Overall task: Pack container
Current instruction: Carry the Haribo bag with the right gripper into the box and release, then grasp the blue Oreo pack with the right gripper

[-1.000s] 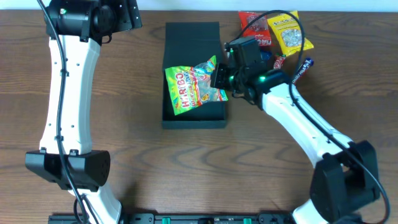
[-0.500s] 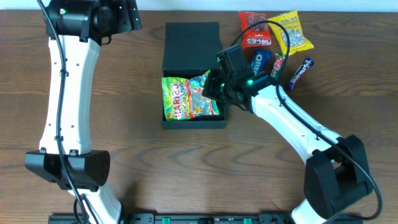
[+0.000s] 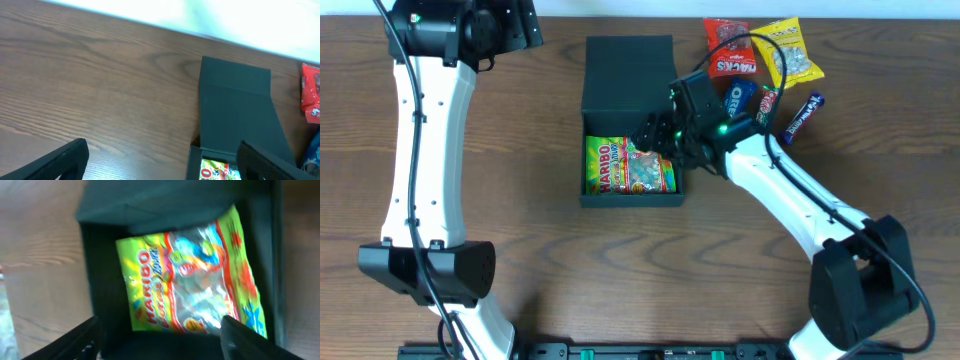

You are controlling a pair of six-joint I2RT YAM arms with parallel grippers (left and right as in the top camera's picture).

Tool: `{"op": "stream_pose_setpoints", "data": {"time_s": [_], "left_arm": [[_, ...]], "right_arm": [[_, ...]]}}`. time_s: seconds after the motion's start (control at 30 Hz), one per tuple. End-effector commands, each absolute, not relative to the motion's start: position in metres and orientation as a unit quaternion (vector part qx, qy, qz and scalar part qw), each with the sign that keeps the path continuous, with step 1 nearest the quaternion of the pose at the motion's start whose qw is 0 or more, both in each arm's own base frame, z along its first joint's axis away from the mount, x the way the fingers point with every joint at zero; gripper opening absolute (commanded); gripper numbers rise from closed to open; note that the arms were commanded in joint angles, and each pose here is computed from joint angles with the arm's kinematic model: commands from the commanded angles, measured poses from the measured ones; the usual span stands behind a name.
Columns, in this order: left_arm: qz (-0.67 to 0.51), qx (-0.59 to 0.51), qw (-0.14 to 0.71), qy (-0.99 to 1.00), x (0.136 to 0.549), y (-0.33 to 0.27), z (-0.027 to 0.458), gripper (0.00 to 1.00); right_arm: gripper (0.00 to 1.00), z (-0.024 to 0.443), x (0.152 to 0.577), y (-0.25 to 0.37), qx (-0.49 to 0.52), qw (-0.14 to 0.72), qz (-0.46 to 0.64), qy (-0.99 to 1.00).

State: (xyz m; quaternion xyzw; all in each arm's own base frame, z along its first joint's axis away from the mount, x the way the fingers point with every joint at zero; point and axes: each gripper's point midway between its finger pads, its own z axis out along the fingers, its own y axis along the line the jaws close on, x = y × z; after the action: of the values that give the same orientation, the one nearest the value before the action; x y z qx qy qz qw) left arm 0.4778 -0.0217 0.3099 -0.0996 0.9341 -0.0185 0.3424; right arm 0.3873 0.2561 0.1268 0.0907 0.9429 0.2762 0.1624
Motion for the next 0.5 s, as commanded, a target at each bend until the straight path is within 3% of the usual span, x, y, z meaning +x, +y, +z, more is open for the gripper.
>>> {"op": "stream_pose_setpoints", "data": {"time_s": [0.0,0.1,0.37,0.47], "left_arm": [[-0.020,-0.110,0.356,0.928,0.478,-0.018,0.321,0.95],[-0.020,-0.110,0.355,0.928,0.478,-0.018,0.321,0.95],[-0.020,-0.110,0.355,0.928,0.478,-0.019,0.320,0.95],[-0.020,-0.110,0.355,0.928,0.478,-0.019,0.320,0.95]], "right_arm": [[0.72,0.160,0.407,0.254,0.026,0.230,0.271,0.934],[0.80,0.155,0.422,0.227,0.046,0.266,0.208,0.940],[0.74,0.141,0.462,0.110,0.223,0.288,0.120,0.923],[0.75,0.124,0.466,0.094,0.255,0.271,0.114,0.921]]}}
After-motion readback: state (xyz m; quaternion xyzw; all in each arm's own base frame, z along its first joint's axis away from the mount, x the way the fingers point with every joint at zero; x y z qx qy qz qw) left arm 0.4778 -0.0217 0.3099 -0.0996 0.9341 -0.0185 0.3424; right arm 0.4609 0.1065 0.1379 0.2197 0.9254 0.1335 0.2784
